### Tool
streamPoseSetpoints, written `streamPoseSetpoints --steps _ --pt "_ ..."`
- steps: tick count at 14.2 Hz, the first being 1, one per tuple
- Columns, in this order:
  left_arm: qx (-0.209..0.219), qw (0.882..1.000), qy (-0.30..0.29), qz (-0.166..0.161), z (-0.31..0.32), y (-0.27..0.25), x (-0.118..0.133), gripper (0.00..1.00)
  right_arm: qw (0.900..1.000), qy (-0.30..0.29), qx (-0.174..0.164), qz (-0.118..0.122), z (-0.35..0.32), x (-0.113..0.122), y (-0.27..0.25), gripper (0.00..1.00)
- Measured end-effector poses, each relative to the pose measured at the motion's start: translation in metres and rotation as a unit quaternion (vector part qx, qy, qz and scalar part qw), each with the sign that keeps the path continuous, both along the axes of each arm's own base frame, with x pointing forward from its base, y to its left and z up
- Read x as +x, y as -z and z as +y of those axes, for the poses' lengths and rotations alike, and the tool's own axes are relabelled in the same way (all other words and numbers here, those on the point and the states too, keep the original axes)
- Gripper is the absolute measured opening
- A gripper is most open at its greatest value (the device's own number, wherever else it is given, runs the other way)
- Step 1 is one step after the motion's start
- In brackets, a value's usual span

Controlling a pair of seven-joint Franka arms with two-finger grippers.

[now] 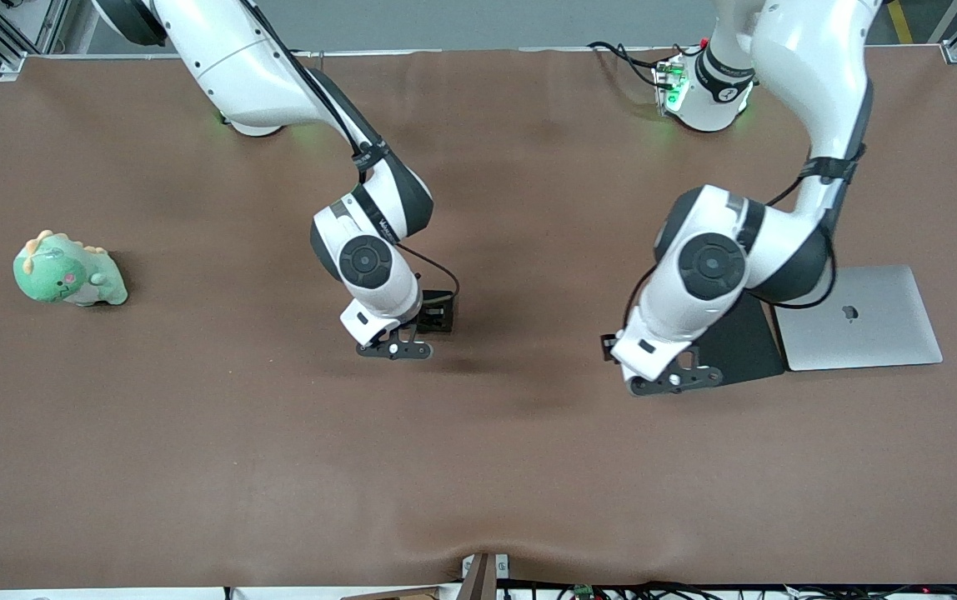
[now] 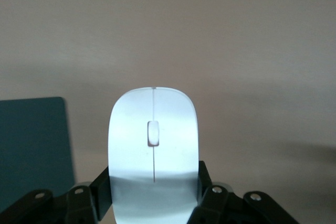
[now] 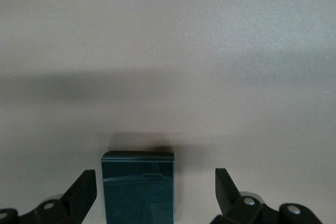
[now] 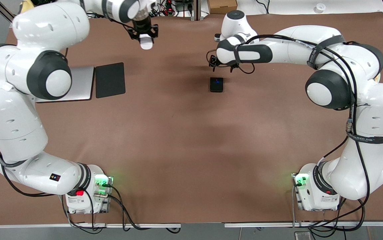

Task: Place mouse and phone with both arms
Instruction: 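Carry the mouse with the left gripper over the black mouse pad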

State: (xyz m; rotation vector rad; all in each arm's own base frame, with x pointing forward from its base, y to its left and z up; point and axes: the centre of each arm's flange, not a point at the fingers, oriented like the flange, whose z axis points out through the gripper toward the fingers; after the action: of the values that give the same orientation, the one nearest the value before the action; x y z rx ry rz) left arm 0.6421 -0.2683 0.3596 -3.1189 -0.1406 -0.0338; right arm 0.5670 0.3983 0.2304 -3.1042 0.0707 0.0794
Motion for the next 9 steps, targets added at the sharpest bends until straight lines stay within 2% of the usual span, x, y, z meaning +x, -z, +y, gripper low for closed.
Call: streamPoseSetpoints --steps 6,9 --pt "0.005 1.0 0.015 0.01 0.084 -0.005 0.024 0.61 1.0 -0.021 -0.004 0.0 0.031 -0.007 0.022 1.0" --pt "0.007 1.0 0.01 0.019 0.113 0.004 0.027 0.61 1.0 -0.026 -0.007 0.001 0.036 -0.009 0.03 1.0"
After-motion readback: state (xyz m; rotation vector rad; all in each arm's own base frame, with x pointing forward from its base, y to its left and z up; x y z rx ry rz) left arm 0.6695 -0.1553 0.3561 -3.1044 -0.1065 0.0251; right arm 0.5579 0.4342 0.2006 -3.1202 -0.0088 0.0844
